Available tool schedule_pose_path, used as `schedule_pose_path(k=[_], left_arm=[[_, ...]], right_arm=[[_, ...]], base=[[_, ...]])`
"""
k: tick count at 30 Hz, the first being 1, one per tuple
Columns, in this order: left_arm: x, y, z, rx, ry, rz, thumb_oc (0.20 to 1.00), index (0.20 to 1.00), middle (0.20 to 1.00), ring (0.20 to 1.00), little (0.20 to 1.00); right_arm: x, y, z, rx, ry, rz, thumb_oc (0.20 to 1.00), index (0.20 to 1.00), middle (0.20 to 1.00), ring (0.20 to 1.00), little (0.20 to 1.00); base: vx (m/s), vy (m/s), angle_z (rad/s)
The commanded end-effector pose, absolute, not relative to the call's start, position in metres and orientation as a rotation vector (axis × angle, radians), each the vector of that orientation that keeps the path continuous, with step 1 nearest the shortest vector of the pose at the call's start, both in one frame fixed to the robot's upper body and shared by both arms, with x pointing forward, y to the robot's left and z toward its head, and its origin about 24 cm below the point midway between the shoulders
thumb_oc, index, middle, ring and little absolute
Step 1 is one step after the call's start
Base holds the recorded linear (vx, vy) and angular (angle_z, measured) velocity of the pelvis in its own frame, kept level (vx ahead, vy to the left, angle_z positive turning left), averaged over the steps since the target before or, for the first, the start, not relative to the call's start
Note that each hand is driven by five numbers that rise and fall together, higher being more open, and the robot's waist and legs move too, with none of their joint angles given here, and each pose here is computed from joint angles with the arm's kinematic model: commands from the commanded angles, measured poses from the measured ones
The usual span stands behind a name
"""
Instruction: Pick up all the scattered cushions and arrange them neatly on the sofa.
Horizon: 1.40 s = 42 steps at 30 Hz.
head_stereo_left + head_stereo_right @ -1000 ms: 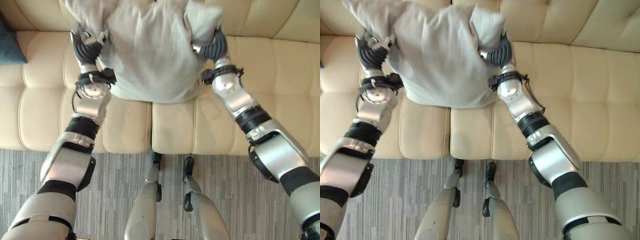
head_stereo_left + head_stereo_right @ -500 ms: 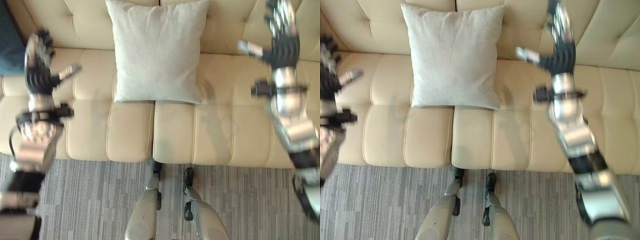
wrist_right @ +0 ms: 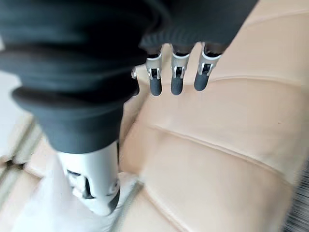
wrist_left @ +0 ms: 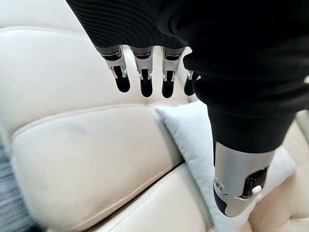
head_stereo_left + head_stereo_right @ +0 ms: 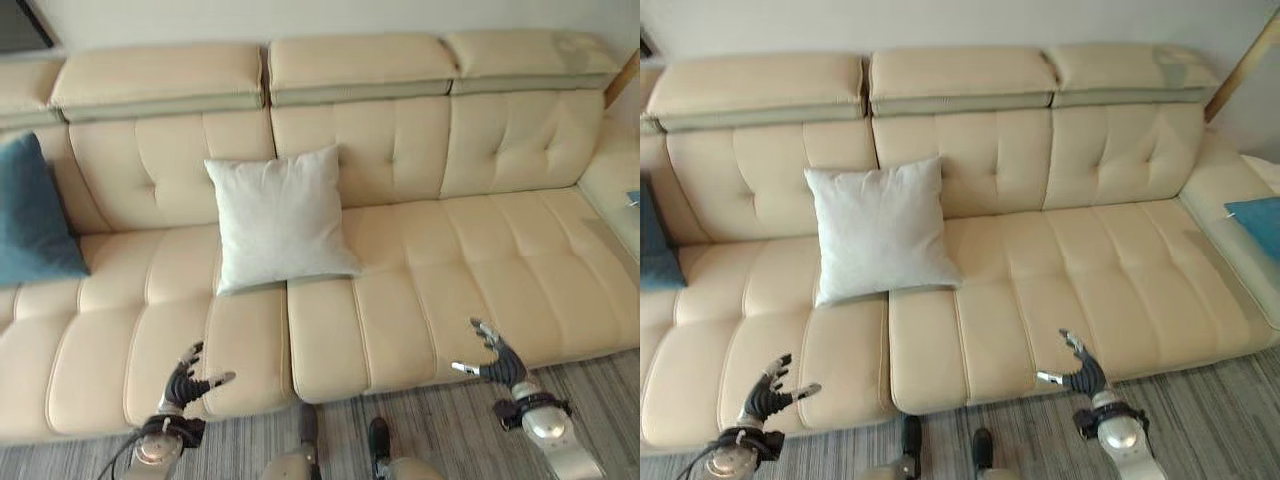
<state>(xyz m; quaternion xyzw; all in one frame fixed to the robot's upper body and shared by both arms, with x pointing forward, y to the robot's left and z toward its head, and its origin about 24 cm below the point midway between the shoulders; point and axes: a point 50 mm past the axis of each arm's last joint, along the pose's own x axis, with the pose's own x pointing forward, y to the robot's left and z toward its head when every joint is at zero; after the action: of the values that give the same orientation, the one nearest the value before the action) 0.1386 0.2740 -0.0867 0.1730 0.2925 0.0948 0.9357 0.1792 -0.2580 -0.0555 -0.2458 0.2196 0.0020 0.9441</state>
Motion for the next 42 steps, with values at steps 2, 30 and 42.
schedule_pose_path(k=[2,30,42], left_arm=[[0.17,0.291,-0.061,0.411,0.463,0.256,1.0,1.0,1.0,1.0,1.0],[0.198,0.257,-0.045,0.406,0.334,0.109,1.0,1.0,1.0,1.0,1.0],[0.191,0.26,-0.046,0.431,0.37,0.083,1.0,1.0,1.0,1.0,1.0]], right_arm=[[0.218,-0.238,-0.04,-0.465,0.321,0.011,1.0,1.0,1.0,1.0,1.0],[0.197,-0.26,-0.059,-0.269,0.428,-0.155,1.0,1.0,1.0,1.0,1.0],[0.224,-0.23,-0.043,-0.26,0.333,-0.044,1.0,1.0,1.0,1.0,1.0]], base=[[-0.42,-0.045,-0.63],[-0.12,-0.07,0.08],[-0.02,-0.037,-1.21]])
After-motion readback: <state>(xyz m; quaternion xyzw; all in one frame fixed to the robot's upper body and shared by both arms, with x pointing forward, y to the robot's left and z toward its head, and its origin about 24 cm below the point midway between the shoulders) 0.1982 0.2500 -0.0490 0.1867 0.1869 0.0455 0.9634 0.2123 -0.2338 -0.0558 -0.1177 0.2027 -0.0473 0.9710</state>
